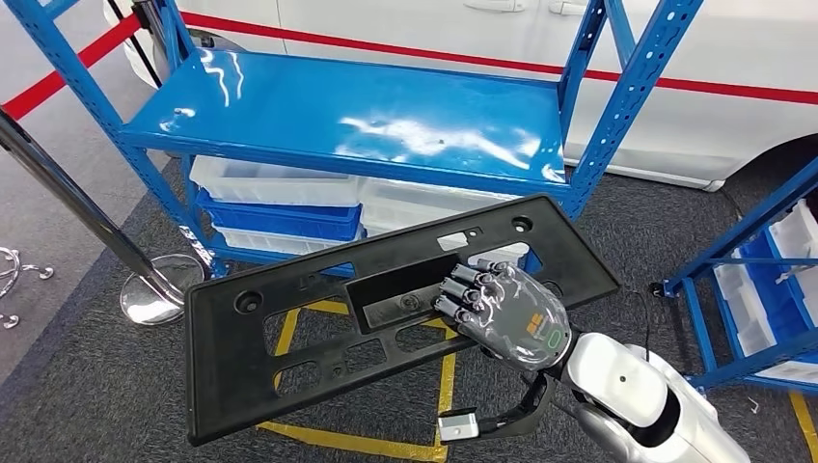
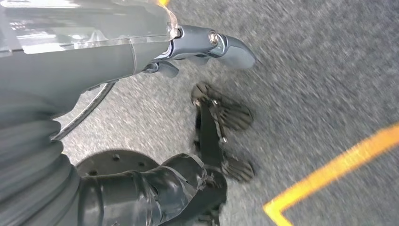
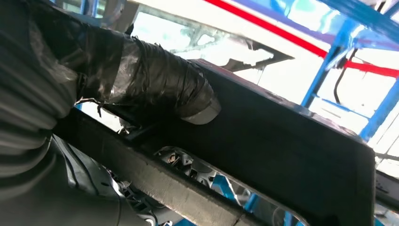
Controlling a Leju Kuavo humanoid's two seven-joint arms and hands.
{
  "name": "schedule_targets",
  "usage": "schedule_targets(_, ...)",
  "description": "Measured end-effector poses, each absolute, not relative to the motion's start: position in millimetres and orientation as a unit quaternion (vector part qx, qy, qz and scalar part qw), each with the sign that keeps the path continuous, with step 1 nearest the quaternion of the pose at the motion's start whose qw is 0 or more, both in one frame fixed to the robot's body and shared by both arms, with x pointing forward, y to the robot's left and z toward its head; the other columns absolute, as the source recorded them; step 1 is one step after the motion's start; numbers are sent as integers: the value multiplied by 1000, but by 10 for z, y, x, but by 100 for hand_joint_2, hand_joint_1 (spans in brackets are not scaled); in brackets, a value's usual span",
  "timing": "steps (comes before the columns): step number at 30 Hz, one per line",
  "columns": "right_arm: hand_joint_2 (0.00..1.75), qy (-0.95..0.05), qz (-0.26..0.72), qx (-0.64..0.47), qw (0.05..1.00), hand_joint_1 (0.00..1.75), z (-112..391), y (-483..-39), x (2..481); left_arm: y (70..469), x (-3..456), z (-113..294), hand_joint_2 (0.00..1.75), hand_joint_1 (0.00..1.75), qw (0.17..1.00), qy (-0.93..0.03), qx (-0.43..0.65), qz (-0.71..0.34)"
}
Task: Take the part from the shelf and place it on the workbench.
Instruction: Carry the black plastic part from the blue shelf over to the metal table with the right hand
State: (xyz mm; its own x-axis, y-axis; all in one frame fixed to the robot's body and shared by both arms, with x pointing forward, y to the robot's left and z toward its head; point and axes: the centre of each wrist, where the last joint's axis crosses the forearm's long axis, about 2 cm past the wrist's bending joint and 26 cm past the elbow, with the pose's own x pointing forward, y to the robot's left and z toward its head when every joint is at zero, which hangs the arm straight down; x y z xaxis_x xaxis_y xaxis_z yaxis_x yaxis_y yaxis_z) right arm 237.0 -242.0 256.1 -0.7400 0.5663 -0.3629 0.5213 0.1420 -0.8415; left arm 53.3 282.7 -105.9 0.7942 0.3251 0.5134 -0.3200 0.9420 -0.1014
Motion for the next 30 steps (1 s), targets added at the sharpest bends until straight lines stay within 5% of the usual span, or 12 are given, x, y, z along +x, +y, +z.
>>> schedule_targets(30,175,-747,554,-367,22,175,2592,-2454,2413,2850,513,-1054,175,0,947,-268,0,178)
